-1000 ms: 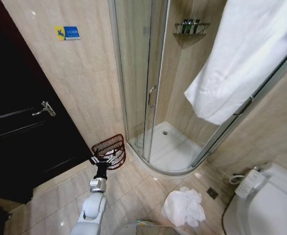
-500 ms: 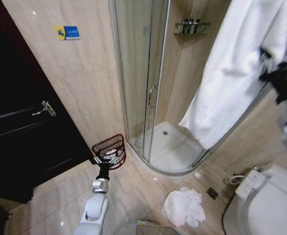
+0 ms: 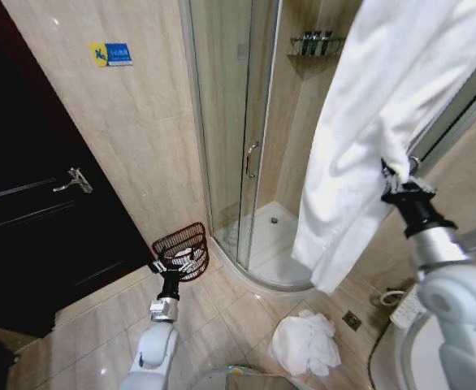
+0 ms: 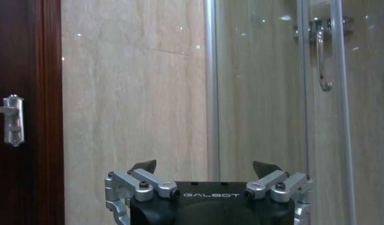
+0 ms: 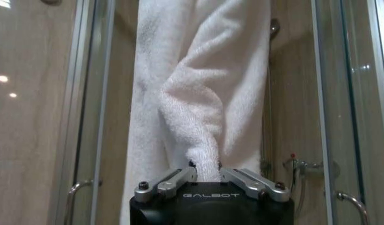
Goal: Discard the used towel into the hamper.
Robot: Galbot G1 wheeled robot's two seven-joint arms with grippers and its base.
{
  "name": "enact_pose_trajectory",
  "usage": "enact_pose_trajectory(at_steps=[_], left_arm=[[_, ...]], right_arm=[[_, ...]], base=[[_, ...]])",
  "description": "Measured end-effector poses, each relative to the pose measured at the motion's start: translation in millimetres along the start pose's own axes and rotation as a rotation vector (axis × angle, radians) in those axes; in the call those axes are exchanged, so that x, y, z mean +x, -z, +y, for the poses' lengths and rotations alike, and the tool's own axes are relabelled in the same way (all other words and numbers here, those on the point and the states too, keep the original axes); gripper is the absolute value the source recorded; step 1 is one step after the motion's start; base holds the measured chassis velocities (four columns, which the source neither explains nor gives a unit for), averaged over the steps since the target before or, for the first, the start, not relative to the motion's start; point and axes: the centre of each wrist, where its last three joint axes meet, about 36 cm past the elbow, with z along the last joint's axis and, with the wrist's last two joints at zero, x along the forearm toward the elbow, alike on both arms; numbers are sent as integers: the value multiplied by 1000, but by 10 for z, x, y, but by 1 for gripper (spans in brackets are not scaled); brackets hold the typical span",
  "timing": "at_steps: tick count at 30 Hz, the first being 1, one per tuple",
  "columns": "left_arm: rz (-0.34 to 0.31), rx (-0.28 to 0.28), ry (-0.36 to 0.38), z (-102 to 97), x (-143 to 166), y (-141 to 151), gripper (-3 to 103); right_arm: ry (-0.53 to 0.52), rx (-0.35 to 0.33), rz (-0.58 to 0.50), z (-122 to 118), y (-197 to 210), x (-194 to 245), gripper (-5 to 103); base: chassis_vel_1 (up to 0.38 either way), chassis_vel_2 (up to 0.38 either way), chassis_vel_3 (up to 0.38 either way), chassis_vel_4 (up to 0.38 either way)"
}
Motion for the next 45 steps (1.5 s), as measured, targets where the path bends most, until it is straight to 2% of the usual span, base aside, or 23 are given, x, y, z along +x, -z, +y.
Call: enact_pose_trajectory(at_steps=[6,10,16,27,33,40,45], left_arm=[[11,2,1,58,91,-58,100],[19,5,-3,66,167,-82,100],[21,18,-8,17,198,-95,100],[6,34,-11,25,183,-51,100],[3,34,-4,67,180,-49,100],[1,34,-3,76,193,-47,100],[-5,31,-3,78,195,-19,100]], right_arm=[[-6,-17,2,132,-34,204,3],[-30,-24,13,193,-241,339,3],[-82,1,17,196,-494,409,3],[-114,-23,101,202,-896,594,3],[-105,-28,94,251,-877,650,3],[-75,13,19,297,-627,594,3],[-73,20,10,300,-594,583,3]], base=[[0,0,0,0],[0,0,0,0],[0,0,0,0],[0,0,0,0],[0,0,0,0],[0,0,0,0],[0,0,0,0]])
